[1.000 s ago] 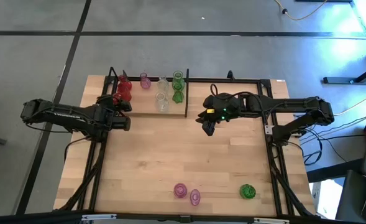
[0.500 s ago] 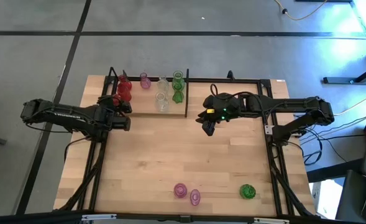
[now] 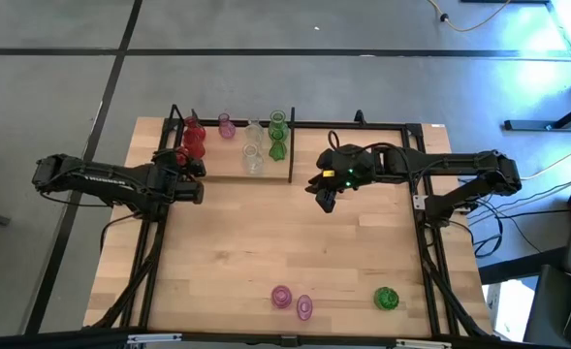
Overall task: Sort vases onto shelf
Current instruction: Put the red vase on the shelf aligned with the other red vases
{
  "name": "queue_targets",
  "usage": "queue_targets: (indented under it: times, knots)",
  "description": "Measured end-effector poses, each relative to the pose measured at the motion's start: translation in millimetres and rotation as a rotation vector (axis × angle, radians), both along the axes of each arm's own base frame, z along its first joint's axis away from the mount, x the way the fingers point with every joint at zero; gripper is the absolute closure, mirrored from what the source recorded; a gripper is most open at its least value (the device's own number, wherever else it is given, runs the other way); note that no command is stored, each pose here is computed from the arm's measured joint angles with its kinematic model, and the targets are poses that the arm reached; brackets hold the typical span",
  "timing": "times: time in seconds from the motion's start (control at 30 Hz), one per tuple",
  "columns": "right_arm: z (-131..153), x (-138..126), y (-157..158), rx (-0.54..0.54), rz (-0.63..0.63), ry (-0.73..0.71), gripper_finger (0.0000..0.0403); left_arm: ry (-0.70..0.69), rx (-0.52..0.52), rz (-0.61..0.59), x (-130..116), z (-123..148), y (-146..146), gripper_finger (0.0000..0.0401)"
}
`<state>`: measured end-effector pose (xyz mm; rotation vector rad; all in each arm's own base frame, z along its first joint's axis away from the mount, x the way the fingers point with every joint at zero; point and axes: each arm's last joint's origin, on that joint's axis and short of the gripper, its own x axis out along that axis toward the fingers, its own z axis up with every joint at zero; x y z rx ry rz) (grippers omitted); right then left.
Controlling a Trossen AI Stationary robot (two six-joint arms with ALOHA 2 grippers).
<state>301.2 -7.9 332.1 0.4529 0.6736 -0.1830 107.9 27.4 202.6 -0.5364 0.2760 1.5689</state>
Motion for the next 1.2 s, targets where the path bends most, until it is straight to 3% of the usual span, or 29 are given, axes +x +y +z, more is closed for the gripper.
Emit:
queue_targets:
  times: [1.2]
  knots:
    - [0.7,0.6,0.2,0.007,0.003,-0.01,0.0292,-0.062,0.106,0.007,-5.2,8.0,1.2,0.0121]
